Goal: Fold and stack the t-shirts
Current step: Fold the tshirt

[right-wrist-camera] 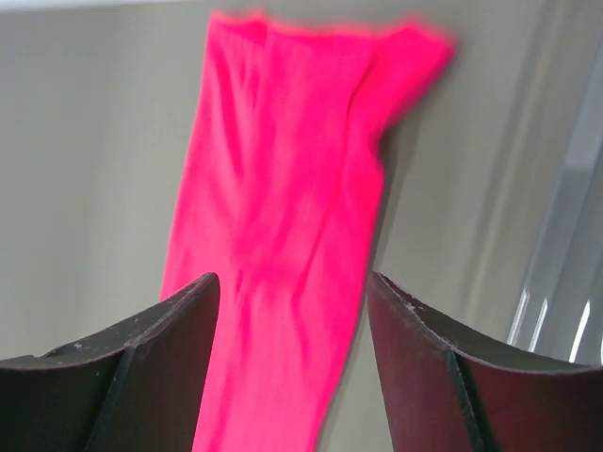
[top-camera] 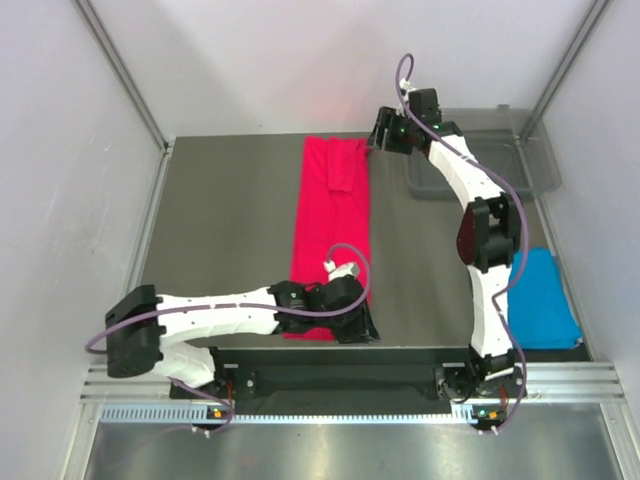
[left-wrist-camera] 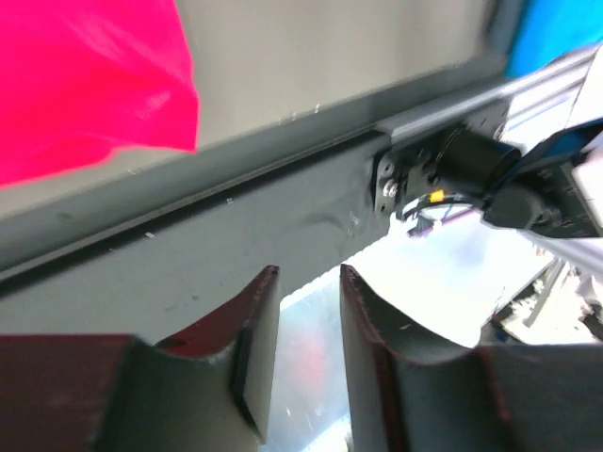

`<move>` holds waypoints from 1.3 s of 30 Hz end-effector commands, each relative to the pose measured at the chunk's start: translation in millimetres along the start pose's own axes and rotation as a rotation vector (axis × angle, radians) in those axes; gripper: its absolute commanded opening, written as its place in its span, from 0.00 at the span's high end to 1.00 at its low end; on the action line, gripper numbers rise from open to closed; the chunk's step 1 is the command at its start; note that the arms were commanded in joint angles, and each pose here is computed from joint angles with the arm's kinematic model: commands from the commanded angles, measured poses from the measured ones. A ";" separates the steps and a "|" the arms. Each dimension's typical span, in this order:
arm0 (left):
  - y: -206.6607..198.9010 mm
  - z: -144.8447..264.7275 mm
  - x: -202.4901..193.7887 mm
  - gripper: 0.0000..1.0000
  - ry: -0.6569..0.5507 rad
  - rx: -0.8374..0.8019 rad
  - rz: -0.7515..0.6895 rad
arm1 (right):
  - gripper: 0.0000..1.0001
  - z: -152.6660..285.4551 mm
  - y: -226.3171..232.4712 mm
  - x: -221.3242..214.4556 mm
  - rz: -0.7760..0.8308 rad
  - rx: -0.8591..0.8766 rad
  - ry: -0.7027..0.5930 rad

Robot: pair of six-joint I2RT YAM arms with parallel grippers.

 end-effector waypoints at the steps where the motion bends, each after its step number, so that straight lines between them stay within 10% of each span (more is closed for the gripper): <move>1: 0.1 41.8 36.0 0.62 -0.177 0.039 -0.103 | 0.36 56.3 34.1 -17.7 0.007 0.039 0.062; 12: 136.5 104.2 107.4 0.38 -0.351 0.140 0.134 | 0.35 186.1 56.0 -226.7 -0.082 0.178 0.447; 17: 174.0 87.3 109.4 0.40 -0.216 0.256 0.179 | 0.37 225.5 44.4 -321.9 -0.163 0.231 0.551; 39: 228.8 48.0 60.7 0.44 0.010 0.335 0.221 | 0.48 231.8 24.7 -416.6 -0.361 0.297 0.674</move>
Point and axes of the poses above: each gripper's point midway between its finger pads, its own z axis back along the fingers, its own y axis along the line the jaws close on, x = y × z, the point moved 1 cm from there along z, back along the fingers, and after that the axes turned 7 degrees about -z, right-handed, at the moved point
